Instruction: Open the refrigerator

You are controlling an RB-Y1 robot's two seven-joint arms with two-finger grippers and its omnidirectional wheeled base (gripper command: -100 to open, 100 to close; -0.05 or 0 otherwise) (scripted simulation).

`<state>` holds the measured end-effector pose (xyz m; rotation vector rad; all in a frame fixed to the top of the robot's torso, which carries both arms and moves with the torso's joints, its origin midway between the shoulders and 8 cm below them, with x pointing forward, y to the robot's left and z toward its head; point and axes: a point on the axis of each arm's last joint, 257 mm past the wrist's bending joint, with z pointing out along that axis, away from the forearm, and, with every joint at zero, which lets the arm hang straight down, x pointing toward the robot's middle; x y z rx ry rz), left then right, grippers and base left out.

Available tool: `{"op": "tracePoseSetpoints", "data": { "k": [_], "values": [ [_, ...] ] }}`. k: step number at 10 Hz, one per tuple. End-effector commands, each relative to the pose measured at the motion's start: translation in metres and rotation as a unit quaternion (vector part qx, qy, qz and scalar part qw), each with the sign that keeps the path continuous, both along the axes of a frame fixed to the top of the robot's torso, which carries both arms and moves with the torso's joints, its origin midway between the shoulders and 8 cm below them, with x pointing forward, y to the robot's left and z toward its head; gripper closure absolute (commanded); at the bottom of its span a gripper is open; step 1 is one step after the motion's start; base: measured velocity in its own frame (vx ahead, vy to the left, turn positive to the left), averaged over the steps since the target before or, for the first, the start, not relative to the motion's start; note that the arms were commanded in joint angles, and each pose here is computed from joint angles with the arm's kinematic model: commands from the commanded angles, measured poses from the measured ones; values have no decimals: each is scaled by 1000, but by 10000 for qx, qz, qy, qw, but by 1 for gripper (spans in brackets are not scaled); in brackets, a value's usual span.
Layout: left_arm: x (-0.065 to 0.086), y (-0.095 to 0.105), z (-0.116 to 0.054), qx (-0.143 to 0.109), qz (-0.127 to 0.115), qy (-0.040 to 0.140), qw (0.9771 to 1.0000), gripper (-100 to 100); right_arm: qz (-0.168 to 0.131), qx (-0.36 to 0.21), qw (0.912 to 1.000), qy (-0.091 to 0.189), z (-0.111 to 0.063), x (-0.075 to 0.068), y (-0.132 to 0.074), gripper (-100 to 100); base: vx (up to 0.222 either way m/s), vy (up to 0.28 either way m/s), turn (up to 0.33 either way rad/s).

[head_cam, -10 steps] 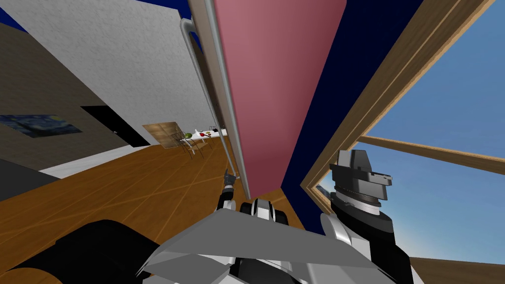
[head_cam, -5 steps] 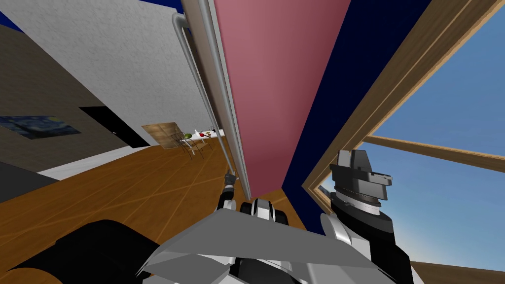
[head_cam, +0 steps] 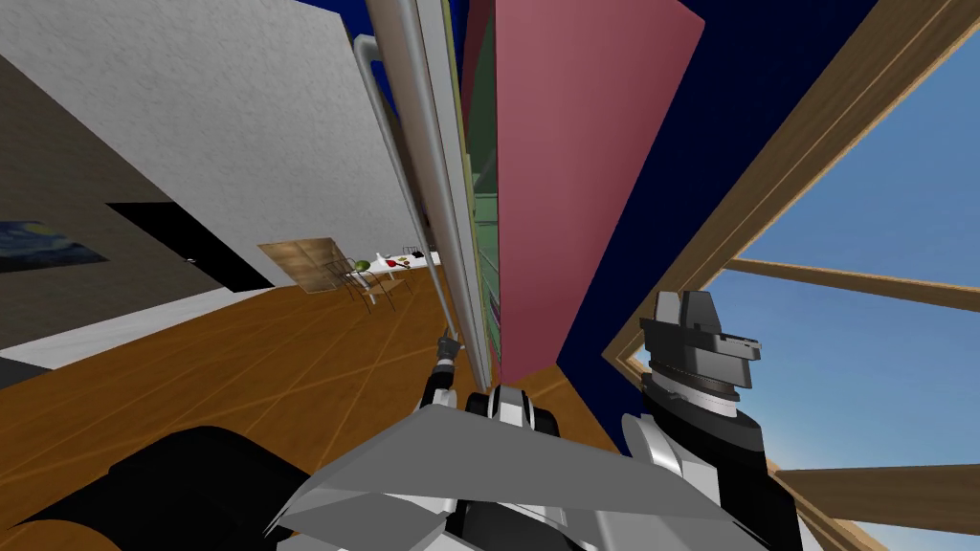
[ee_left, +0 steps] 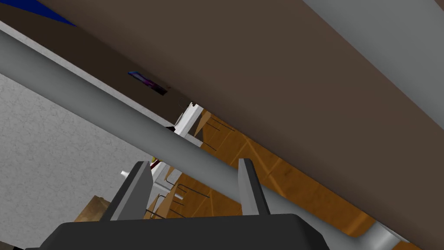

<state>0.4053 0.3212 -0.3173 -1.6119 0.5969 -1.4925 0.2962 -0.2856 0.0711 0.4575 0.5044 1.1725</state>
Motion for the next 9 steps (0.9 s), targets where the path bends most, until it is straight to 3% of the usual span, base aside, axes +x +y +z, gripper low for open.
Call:
{"op": "tracePoseSetpoints", "data": {
  "k": [1,6,8,9],
  "values": [
    [8,-10,10,19,-197,-97,9998,100,0,0,10000,0,0,0,0,0,-66,281,-53],
    [13,-31,12,20,-646,-91,9979,100,0,0,10000,0,0,0,0,0,-64,298,-129],
    [14,-36,12,20,-758,-84,9971,100,-1,0,10000,1,0,0,0,0,-51,277,-86],
    [11,-31,6,6,-681,-17,9977,100,0,0,10000,0,0,0,0,0,-37,130,-40]
  ]
}}
